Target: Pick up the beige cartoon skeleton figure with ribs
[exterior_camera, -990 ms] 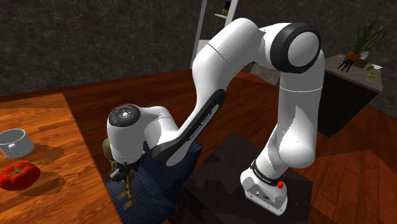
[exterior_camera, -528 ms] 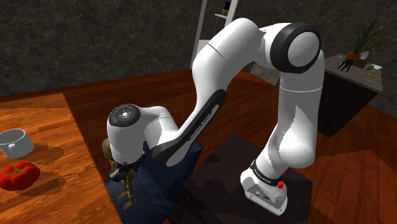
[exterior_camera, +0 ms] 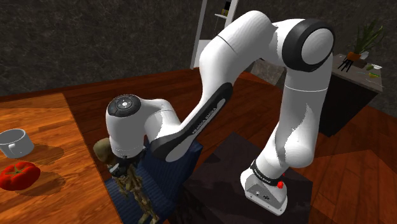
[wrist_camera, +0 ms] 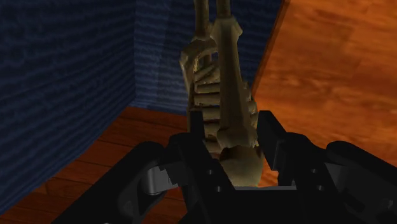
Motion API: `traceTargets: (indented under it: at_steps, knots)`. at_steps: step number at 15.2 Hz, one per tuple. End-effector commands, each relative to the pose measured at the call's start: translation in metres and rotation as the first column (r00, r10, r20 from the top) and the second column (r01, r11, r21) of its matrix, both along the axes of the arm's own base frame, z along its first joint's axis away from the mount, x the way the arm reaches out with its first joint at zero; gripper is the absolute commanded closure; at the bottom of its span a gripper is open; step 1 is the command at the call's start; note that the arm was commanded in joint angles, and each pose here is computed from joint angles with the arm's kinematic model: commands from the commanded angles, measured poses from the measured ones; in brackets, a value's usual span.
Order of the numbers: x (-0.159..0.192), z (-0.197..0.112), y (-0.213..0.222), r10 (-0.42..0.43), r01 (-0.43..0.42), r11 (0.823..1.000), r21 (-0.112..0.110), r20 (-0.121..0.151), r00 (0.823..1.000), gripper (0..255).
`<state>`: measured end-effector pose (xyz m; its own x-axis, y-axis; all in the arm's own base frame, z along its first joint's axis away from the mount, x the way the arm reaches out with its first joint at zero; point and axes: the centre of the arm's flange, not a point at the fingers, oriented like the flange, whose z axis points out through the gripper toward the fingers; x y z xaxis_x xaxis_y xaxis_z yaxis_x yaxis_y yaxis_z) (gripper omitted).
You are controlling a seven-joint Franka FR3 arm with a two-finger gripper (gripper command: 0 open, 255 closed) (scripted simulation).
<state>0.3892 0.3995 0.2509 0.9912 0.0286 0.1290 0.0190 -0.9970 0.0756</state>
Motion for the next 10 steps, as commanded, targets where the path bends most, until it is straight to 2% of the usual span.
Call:
traceTargets:
  at_steps: [1,8,10]
  knots:
    - [0.001,0.012,0.001,0.0,0.0,1.0,0.001,0.001,1.0,255]
    - [0.001,0.049,0.001,0.0,0.0,1.0,0.001,0.001,1.0,255]
    - [0.001,0.049,0.001,0.0,0.0,1.0,0.001,0.001,1.0,255]
